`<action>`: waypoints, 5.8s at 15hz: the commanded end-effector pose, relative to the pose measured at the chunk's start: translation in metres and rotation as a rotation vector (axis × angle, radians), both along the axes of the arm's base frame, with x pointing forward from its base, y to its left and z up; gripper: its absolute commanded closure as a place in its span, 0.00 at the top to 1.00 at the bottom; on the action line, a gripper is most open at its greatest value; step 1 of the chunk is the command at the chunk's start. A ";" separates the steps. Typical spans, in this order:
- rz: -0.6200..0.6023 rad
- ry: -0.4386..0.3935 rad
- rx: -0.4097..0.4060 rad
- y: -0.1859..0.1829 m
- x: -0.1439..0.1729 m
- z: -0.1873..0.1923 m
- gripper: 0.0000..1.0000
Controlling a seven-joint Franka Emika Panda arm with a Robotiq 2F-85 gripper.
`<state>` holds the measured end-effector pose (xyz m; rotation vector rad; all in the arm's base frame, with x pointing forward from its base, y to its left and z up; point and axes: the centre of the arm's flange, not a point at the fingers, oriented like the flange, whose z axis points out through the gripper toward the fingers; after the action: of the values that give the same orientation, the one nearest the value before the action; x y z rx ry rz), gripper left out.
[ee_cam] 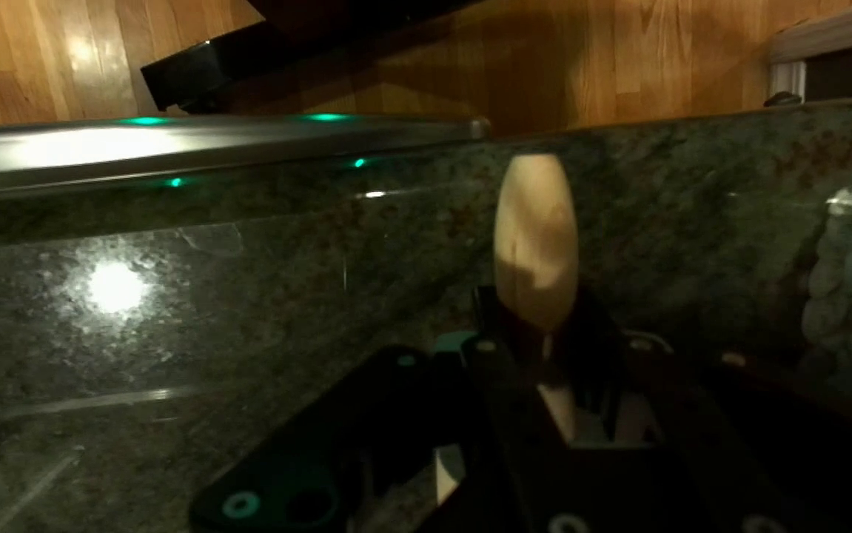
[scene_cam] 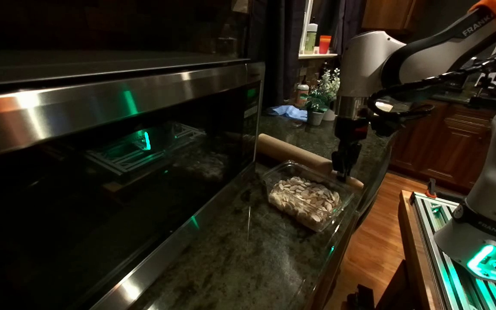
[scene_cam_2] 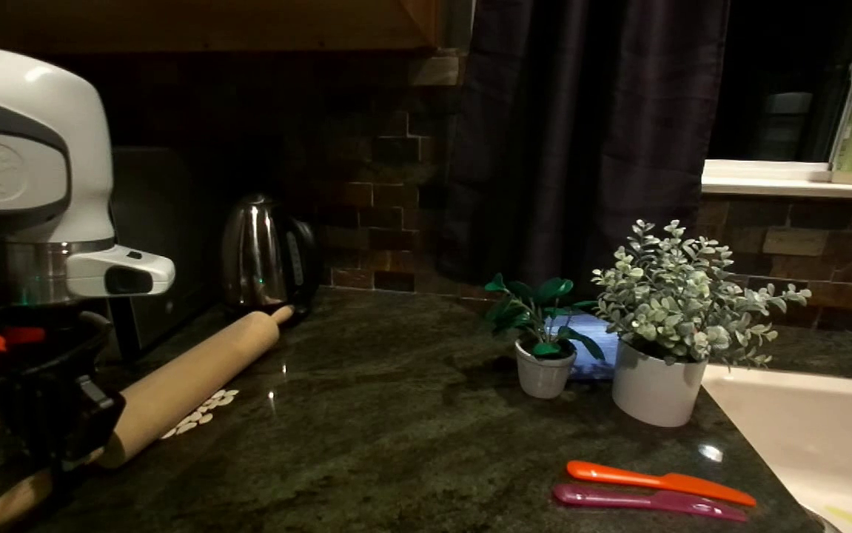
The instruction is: Put some of the contents of the clear lunch box onto the counter and push them to the right with the rolling pin
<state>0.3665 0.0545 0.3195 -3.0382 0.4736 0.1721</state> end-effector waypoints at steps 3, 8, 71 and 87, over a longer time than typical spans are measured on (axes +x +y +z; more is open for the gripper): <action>-0.122 0.019 -0.026 -0.030 -0.002 -0.020 0.06; -0.192 0.020 -0.052 -0.036 -0.008 -0.011 0.06; -0.268 0.029 -0.181 -0.054 -0.006 -0.001 0.06; -0.262 -0.029 -0.367 -0.054 -0.031 0.061 1.00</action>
<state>0.3502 0.0023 0.3536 -3.2291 0.9567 0.1059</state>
